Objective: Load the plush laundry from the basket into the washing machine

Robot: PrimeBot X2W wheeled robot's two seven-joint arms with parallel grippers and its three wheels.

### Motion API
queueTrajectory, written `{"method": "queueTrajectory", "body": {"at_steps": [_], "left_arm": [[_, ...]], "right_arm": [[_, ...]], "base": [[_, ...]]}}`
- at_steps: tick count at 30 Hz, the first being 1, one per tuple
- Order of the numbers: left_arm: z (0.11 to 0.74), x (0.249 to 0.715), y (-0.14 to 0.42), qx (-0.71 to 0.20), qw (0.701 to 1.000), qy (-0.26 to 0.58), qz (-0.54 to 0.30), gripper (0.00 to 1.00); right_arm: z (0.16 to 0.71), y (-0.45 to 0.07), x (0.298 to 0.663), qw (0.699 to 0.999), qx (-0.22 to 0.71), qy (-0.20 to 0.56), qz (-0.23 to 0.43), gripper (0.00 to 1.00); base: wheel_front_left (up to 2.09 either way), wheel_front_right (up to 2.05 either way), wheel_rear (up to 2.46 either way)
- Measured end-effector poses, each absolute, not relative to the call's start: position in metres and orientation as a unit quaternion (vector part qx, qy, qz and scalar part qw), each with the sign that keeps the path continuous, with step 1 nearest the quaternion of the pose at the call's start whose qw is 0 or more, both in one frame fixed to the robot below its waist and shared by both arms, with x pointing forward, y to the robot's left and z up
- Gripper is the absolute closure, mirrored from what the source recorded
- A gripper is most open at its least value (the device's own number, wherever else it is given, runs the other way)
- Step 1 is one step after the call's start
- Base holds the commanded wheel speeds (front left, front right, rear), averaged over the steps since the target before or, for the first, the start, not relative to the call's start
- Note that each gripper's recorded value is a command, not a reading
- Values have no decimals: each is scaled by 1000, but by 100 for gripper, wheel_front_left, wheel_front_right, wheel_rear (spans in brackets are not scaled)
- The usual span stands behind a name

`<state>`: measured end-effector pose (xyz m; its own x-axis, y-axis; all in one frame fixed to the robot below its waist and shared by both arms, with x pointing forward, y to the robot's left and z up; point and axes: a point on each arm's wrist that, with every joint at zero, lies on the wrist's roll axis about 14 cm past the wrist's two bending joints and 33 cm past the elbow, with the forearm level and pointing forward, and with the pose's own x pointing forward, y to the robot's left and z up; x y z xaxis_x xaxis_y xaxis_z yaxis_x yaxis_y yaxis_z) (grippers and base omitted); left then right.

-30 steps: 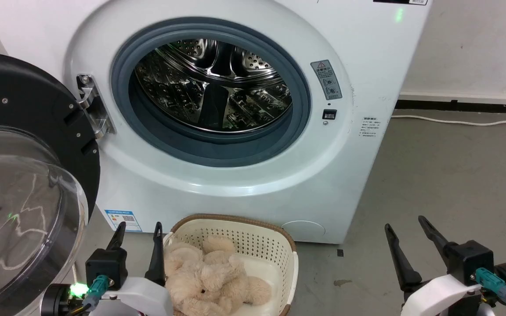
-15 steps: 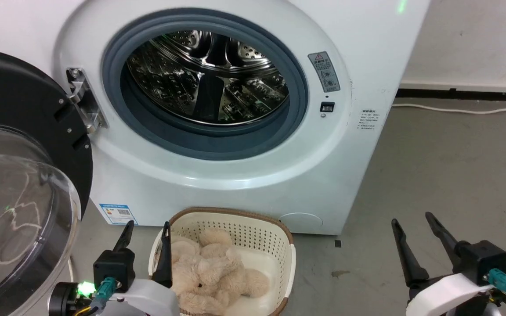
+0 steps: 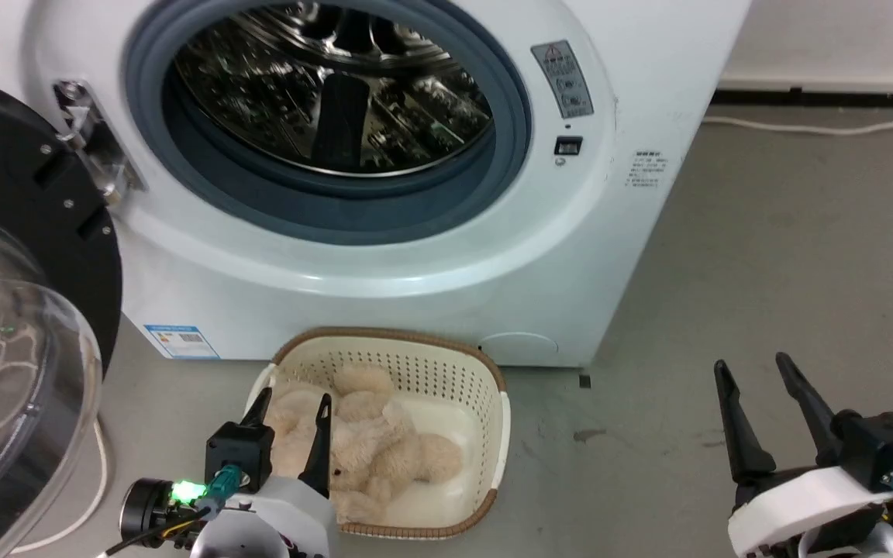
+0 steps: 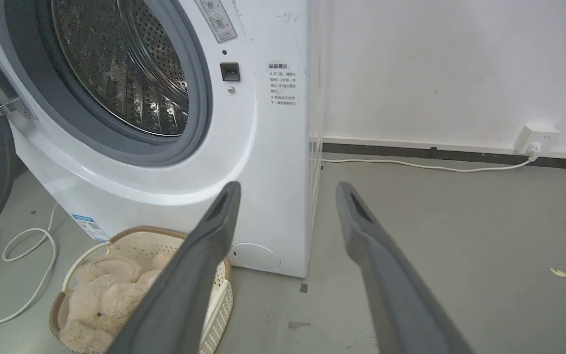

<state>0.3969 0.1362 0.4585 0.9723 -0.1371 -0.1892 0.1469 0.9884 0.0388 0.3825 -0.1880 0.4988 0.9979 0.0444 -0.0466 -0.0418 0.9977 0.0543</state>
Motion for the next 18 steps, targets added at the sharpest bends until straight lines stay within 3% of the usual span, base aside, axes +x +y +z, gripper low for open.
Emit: {"method": "queueTrajectory", "body": {"at_steps": [18], "left_arm": [[362, 420, 131, 65, 963, 233, -120, 0]], "right_arm": [[469, -205, 401, 996, 75, 47, -10, 0]], "base": [[0, 0, 0]]}}
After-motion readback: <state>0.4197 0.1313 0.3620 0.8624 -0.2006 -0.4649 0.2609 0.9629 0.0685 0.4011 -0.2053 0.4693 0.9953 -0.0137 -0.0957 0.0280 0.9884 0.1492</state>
